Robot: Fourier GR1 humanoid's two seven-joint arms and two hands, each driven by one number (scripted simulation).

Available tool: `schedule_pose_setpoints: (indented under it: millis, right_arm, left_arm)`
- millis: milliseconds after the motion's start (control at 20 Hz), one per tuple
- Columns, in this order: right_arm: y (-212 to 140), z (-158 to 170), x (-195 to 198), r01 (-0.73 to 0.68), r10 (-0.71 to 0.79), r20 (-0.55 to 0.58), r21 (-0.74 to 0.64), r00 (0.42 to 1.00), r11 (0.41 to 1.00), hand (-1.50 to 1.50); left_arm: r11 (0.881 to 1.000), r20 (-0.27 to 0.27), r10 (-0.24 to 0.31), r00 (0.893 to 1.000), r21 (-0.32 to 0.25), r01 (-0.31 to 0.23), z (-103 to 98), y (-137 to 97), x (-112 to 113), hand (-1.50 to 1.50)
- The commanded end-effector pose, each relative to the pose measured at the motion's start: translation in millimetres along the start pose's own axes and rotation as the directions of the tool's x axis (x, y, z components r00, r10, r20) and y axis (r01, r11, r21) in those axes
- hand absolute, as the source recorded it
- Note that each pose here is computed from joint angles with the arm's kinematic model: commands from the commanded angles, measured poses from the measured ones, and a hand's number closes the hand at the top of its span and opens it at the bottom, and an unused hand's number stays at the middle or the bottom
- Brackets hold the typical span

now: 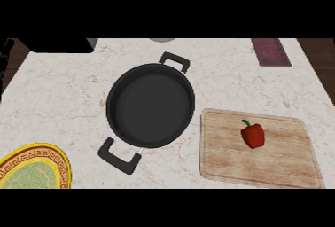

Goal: Pick the bell pepper from the cutting board and place it in the pot

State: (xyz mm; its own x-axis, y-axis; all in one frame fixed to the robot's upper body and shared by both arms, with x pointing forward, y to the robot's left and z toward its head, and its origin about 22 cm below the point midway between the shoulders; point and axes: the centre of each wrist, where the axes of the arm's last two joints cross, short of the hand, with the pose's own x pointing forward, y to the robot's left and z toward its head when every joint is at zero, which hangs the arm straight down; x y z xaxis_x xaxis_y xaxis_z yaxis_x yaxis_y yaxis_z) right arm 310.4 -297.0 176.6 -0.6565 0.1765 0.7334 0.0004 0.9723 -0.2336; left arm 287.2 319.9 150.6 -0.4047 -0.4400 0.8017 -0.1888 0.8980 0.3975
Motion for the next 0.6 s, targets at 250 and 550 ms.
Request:
schedule_pose_setpoints:
  millis: [250, 550]
  right_arm:
    - [-49.5, 157.7, -83.5, -0.26, -0.022, -0.803, -0.218, 0.596, 0.941, 1.5]
    - [-44.2, 200.5, -58.0, -0.73, 0.59, -0.591, 0.004, 0.55, 0.684, -1.5]
  left_arm:
    - [0.999, -0.48, -0.023, 0.877, 0.029, 0.042, 76.2, 2.9, -76.6, 0.0]
    - [1.0, -0.593, 0.0, 0.805, 0.007, 0.005, 123.9, -15.1, -99.7, 0.0]
